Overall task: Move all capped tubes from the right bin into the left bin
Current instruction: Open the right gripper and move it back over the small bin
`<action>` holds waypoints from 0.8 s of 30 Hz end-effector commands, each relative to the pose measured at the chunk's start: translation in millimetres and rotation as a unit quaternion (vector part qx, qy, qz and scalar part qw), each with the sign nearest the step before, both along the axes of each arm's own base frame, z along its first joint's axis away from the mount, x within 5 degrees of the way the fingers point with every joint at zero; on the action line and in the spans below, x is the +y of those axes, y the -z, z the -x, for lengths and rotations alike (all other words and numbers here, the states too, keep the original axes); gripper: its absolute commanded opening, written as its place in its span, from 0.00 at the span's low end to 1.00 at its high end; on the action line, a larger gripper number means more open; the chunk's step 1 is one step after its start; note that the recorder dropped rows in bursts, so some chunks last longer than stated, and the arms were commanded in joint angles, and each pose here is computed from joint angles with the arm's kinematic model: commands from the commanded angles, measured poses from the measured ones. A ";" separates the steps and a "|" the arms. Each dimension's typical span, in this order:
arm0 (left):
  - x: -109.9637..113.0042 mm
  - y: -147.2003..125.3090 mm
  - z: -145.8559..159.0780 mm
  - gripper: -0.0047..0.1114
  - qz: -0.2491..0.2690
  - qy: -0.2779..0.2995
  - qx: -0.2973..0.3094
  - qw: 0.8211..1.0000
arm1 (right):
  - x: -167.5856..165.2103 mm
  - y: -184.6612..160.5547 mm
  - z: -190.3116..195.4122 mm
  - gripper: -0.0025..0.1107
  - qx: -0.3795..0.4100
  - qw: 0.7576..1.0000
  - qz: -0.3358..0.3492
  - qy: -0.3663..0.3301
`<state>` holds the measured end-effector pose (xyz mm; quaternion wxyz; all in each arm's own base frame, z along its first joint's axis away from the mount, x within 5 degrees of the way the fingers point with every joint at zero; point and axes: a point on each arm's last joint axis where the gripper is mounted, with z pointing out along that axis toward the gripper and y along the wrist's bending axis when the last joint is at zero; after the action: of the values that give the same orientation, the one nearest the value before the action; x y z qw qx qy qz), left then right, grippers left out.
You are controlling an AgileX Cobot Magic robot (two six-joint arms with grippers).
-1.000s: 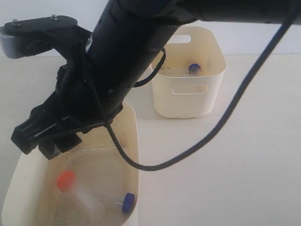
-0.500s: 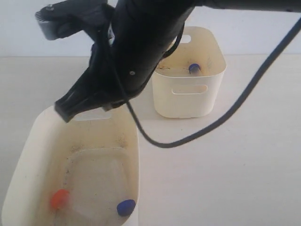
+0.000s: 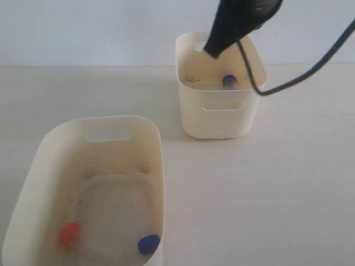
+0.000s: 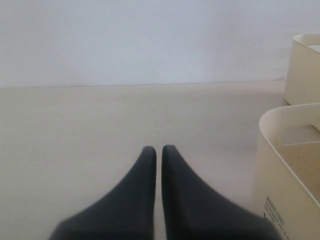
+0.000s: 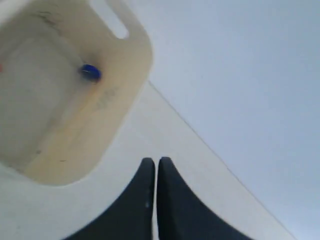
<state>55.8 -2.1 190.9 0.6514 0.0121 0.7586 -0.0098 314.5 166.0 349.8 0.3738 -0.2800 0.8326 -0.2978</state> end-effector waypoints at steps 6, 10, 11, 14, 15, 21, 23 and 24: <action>0.1 -1.3 0.3 0.08 0.003 -0.001 -0.004 1.000 | -124.0 -9.3 -72.4 0.03 -0.131 0.916 -0.365 0.102; 0.1 -1.3 0.3 0.08 0.003 -0.001 -0.004 1.000 | -120.4 -11.8 -96.9 0.02 -0.127 0.909 -0.396 0.027; 0.1 -1.3 0.3 0.08 0.003 -0.001 -0.004 1.000 | -116.8 -12.8 -105.0 0.02 -0.117 0.914 -0.387 0.013; 0.1 -1.3 0.3 0.08 0.003 -0.001 -0.004 1.000 | -106.9 -11.1 -129.3 0.02 -0.065 0.919 -0.388 0.004; 0.1 -1.3 0.3 0.08 0.003 -0.001 -0.004 1.000 | -105.0 -10.1 -136.9 0.02 -0.047 0.918 -0.393 0.010; 0.1 -1.3 0.3 0.08 0.003 -0.001 -0.004 1.000 | -81.0 33.2 -185.3 0.02 0.145 0.879 -0.453 0.044; 0.1 -1.3 0.3 0.08 0.003 -0.001 -0.004 1.000 | -76.5 52.4 -194.9 0.02 0.165 0.871 -0.461 0.047; 0.1 -1.3 0.3 0.08 0.003 -0.001 -0.004 1.000 | -76.0 60.4 -197.0 0.02 0.174 0.867 -0.464 0.056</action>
<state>55.8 -2.1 190.9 0.6514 0.0121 0.7586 -0.0098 507.5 88.7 300.9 0.3123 -0.0819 0.9353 0.1451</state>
